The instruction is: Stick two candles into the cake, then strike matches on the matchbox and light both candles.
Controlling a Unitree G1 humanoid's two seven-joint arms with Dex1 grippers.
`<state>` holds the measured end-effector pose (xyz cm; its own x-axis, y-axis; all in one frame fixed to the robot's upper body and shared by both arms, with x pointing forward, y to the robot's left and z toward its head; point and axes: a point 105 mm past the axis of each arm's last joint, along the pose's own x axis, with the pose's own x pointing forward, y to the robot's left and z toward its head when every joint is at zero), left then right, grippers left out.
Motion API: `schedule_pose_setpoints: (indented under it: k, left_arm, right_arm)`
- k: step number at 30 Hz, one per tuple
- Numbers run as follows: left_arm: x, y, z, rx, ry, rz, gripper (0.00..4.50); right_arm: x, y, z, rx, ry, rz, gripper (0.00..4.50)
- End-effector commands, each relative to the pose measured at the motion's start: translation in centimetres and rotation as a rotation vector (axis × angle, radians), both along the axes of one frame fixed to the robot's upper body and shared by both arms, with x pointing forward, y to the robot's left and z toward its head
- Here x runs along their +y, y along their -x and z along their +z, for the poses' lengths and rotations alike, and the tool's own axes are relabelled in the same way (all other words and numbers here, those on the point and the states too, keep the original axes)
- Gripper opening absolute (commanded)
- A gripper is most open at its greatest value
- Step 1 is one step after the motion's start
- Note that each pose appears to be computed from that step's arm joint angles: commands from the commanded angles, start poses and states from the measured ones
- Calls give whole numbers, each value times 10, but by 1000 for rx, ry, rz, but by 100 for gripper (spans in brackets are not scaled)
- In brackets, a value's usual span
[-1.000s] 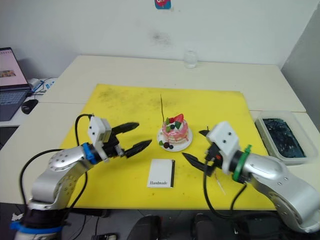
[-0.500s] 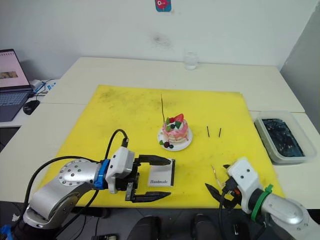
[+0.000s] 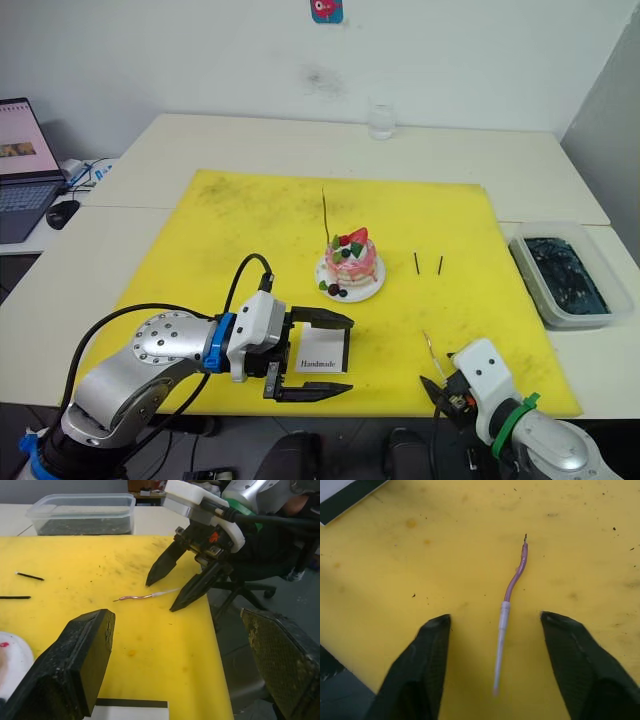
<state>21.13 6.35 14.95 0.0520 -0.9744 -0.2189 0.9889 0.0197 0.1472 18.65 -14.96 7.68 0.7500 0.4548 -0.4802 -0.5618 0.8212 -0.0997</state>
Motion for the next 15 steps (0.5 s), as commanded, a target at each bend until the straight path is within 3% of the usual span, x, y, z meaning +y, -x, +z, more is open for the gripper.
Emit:
schedule_pose_setpoints:
  k: [1, 6, 15]
  left_arm:
    - [-7, 5, 9, -45, 21, -30, 450]
    - [-8, 5, 7, -40, 38, -20, 450]
    - [-16, 13, 0, -16, 62, -77, 450]
  right_arm:
    - [-3, 0, 1, -17, 58, -5, 172]
    - [-3, -1, 9, -46, 83, 4, 4]
    - [-17, 0, 50, -123, 102, 106, 4]
